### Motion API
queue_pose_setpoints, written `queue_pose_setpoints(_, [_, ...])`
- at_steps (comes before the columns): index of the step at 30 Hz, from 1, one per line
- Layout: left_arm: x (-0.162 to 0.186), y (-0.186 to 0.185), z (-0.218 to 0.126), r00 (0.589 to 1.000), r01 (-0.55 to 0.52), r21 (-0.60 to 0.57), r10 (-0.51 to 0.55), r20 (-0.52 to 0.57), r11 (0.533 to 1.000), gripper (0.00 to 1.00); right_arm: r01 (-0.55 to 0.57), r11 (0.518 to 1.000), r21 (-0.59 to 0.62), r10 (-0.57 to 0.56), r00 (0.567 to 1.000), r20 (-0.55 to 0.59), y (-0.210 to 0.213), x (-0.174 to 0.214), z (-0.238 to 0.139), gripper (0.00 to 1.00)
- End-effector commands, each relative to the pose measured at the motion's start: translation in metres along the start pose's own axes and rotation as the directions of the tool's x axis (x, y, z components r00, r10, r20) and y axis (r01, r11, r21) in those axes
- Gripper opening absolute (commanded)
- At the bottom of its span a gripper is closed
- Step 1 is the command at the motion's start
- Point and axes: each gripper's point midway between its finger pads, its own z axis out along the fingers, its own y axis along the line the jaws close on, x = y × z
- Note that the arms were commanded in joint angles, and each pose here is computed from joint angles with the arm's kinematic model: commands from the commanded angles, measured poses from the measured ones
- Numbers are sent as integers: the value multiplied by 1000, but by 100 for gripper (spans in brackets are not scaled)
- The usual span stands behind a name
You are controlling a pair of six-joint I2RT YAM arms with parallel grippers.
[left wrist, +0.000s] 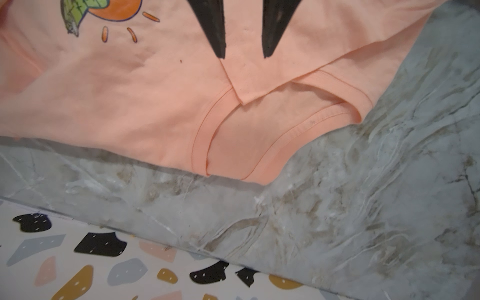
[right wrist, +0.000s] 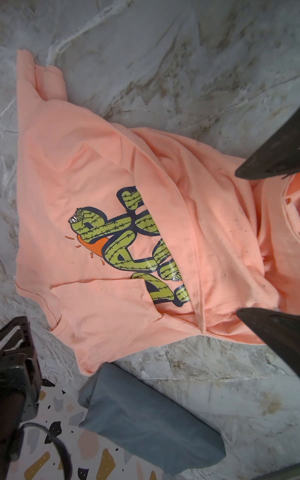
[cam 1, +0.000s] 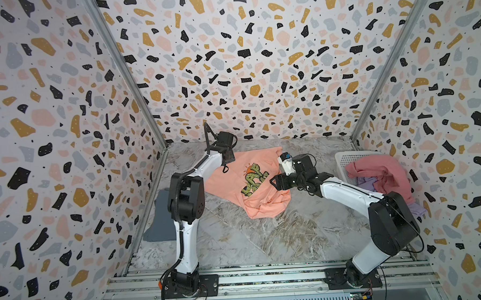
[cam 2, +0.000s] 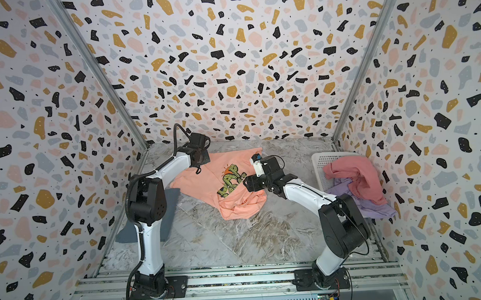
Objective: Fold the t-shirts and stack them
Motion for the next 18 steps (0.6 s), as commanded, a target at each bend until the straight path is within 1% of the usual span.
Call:
queue_pose_setpoints(1, [18,-3,32,997,2,-12,-3,-72,1000,29,31,1000,7,-31,999,26,2,-11,-7,77])
queue_pose_setpoints(4, [18,-2,43,997,1,-43,-4,-72,999,31,33,999,23,-33,999,30,-1,-13,-9,77])
queue_pose_setpoints(8, [26,8,53,996,-9,-105,0,-85,994,33,27,999,38,-28,999,34,-6,-14,-11,78])
queue_pose_setpoints(12, [35,10,62,995,-17,-117,5,-101,993,33,23,999,44,-24,999,35,-9,-14,-11,78])
queue_pose_setpoints(15, [41,11,69,993,-22,-122,8,-115,992,32,21,999,48,-23,999,37,-10,-17,-10,78])
queue_pose_setpoints(18, [47,12,75,991,-31,-132,13,-132,991,28,20,999,49,-22,999,37,-10,-18,-9,78])
